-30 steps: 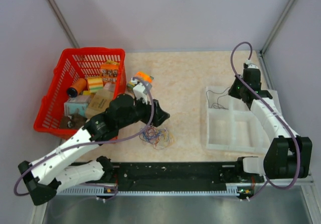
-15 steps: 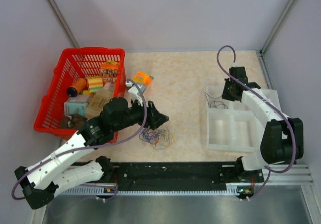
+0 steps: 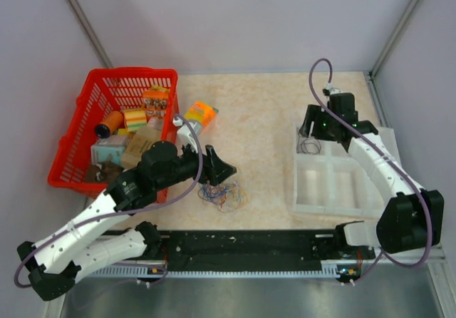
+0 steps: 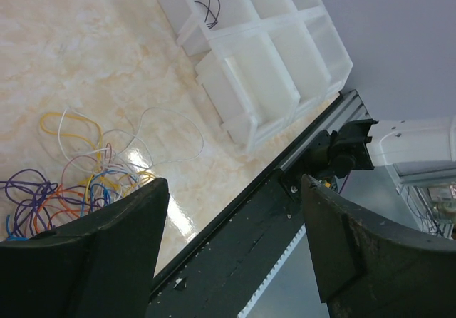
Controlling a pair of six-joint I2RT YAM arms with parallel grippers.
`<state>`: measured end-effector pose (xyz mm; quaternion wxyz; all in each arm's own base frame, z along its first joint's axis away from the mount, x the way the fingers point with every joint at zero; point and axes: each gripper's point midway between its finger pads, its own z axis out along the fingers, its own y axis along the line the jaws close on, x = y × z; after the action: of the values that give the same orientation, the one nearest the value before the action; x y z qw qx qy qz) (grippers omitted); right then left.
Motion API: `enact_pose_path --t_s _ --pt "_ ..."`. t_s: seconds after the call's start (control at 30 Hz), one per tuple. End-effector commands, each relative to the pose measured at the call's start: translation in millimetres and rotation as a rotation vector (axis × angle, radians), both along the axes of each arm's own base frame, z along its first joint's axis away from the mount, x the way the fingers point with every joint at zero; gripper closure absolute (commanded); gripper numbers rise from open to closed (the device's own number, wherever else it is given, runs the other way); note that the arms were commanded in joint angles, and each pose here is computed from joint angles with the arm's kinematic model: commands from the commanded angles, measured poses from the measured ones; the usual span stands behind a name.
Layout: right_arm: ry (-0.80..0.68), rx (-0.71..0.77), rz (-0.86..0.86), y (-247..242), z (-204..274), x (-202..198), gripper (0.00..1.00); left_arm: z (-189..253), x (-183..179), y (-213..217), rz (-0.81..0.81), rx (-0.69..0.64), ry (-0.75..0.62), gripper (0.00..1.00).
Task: Untangle the cables
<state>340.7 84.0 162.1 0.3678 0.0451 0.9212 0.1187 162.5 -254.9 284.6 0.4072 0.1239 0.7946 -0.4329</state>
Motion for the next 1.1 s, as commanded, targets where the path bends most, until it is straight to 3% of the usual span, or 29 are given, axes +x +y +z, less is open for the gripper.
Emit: enact_pose_path --t_s 0.0,0.17,0.27,0.33,0.43,0.7,0.73,0.77,0.87,0.93,1.07 --pt "-0.037 0.102 0.062 28 -4 29 0.41 7 3 7 0.034 0.009 -0.01 0.21" --pt "-0.008 0.159 0.113 43 -16 35 0.56 2 3 18 0.074 0.013 -0.013 0.21" --pt "0.0 0.092 0.029 25 -22 34 0.86 -7 4 21 0.09 0.035 -0.003 0.21" --pt "0.0 0.033 -0.035 9 -23 28 0.94 -14 5 20 0.091 0.05 0.002 0.21" --pt "-0.014 -0.006 -0.056 -1 -24 20 1.0 -28 18 20 0.124 0.111 -0.01 0.21" --pt "0.161 -0.16 -0.135 -28 -80 6 1.0 -72 55 22 0.256 0.32 0.067 0.22" --pt "0.166 -0.153 -0.116 -26 -78 5 1.0 -78 58 21 0.259 0.346 0.07 0.22" --pt "0.149 -0.145 -0.097 -21 -69 5 0.93 -81 58 19 0.25 0.361 0.077 0.23" --pt "-0.009 -0.121 -0.024 -4 -13 3 0.56 -94 58 16 0.237 0.392 0.113 0.25" --pt "-0.099 -0.083 0.033 14 21 -5 0.41 -101 57 15 0.236 0.399 0.134 0.28" --pt "-0.101 0.128 0.286 91 35 -45 0.36 -110 50 11 0.212 0.372 0.158 0.34"
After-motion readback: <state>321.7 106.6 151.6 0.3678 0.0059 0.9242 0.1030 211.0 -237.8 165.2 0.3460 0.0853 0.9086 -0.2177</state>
